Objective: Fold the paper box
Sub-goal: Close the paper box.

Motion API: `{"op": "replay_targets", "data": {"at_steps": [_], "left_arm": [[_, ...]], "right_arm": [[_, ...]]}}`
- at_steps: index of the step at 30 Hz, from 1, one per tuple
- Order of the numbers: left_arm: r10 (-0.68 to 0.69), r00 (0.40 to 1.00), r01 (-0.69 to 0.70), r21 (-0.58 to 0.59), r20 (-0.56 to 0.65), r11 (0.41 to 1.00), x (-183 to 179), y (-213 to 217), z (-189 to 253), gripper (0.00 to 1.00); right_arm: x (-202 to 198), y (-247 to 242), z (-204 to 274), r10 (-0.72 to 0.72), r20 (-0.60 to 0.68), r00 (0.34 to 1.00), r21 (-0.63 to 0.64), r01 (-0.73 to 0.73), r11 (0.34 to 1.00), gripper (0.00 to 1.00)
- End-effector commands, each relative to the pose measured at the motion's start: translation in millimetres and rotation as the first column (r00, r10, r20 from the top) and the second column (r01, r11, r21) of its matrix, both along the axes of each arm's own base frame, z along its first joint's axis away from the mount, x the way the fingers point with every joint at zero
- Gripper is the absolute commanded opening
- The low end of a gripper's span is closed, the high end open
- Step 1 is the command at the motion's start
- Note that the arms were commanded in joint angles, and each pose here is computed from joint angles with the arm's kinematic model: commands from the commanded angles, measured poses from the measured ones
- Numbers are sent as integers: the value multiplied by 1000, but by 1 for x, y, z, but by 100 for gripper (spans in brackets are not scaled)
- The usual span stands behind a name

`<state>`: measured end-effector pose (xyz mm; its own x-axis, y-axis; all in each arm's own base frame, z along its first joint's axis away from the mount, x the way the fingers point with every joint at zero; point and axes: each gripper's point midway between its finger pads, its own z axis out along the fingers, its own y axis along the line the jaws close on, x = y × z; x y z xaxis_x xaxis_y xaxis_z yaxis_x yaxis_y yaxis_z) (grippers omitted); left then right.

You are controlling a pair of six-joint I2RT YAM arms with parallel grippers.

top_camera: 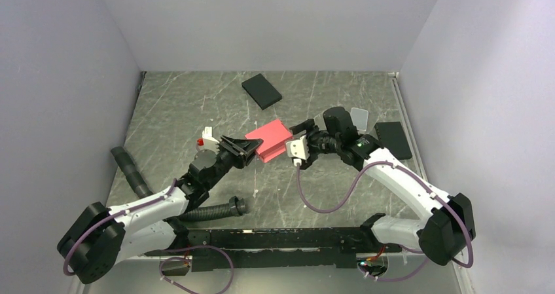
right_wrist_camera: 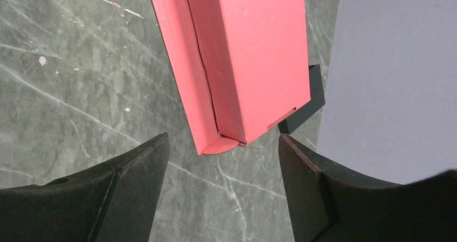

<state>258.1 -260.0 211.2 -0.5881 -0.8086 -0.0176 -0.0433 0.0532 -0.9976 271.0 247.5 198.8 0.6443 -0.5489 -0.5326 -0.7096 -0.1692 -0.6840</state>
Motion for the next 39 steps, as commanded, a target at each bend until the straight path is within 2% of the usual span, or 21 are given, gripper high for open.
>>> {"op": "replay_targets", "data": {"at_steps": [1,17,28,39], "left_arm": [[-29,997,34,-73,68,997,0,-5,33,0],[-78,995,82,-61,57,995,1,-8,31,0],[-130,990,133,-58,54,989,-1,-15,28,0],[-182,980,186,-53,75,981,-3,-23,29,0]], "right_arm": [[5,8,15,36,51,998,11,-37,999,76],[6,10,17,79,55,995,-35,-78,996,53],[1,10,13,124,44,991,-62,-121,991,46],[4,10,14,105,45,993,-53,-102,993,38]]}}
